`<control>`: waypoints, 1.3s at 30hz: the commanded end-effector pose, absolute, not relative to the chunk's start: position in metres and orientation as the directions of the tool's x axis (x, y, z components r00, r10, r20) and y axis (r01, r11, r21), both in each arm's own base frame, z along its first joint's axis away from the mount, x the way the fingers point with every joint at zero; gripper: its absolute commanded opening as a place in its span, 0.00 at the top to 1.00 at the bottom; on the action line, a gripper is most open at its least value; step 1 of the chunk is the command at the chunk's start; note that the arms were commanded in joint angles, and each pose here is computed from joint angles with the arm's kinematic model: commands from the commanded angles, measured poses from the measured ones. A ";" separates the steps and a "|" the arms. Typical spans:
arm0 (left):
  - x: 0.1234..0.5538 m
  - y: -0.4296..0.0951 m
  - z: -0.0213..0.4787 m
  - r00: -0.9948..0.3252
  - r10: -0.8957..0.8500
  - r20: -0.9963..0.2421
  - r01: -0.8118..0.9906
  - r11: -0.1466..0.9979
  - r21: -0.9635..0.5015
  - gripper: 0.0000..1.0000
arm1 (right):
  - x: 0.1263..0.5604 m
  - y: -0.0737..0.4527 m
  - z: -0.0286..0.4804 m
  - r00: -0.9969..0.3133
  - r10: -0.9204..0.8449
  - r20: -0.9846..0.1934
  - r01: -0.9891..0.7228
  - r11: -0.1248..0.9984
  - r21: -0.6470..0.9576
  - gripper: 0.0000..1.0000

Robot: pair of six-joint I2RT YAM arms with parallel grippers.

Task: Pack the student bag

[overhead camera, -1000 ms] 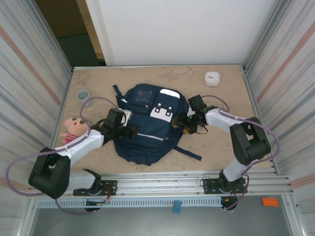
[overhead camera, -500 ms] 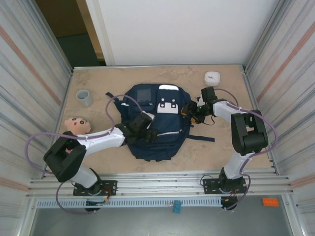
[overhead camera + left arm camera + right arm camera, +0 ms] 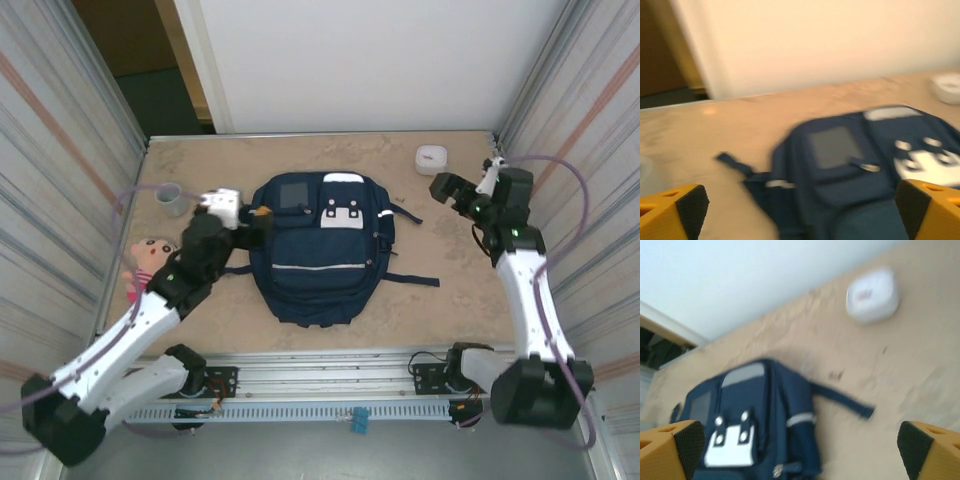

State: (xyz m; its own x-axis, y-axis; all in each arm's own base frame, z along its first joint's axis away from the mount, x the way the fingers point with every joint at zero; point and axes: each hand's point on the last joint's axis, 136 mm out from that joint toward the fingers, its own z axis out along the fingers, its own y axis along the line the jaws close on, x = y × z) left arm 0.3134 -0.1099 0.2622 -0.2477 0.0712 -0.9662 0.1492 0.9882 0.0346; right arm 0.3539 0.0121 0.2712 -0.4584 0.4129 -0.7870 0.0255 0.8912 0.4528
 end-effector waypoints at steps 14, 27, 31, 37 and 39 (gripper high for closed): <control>0.326 -0.018 0.138 -0.198 0.184 -0.963 -0.028 0.981 0.193 0.01 | 0.359 -0.025 0.118 -0.367 0.150 -0.918 0.013 0.988 0.156 0.01; 0.391 0.011 0.093 -0.368 0.045 -0.929 -0.113 0.989 0.093 0.01 | 0.394 -0.012 0.081 -0.404 0.111 -0.908 0.021 0.993 0.113 0.01; 0.391 0.010 0.093 -0.372 0.043 -0.927 -0.100 0.991 0.086 0.01 | 0.395 -0.012 0.081 -0.401 0.111 -0.909 0.021 0.994 0.111 0.01; 0.392 0.008 0.093 -0.368 0.051 -0.929 -0.095 0.991 0.092 0.01 | 0.395 -0.012 0.082 -0.401 0.110 -0.909 0.023 0.994 0.111 0.01; 0.392 0.008 0.094 -0.367 0.051 -0.929 -0.094 0.991 0.092 0.01 | 0.395 -0.012 0.082 -0.400 0.110 -0.910 0.023 0.994 0.110 0.01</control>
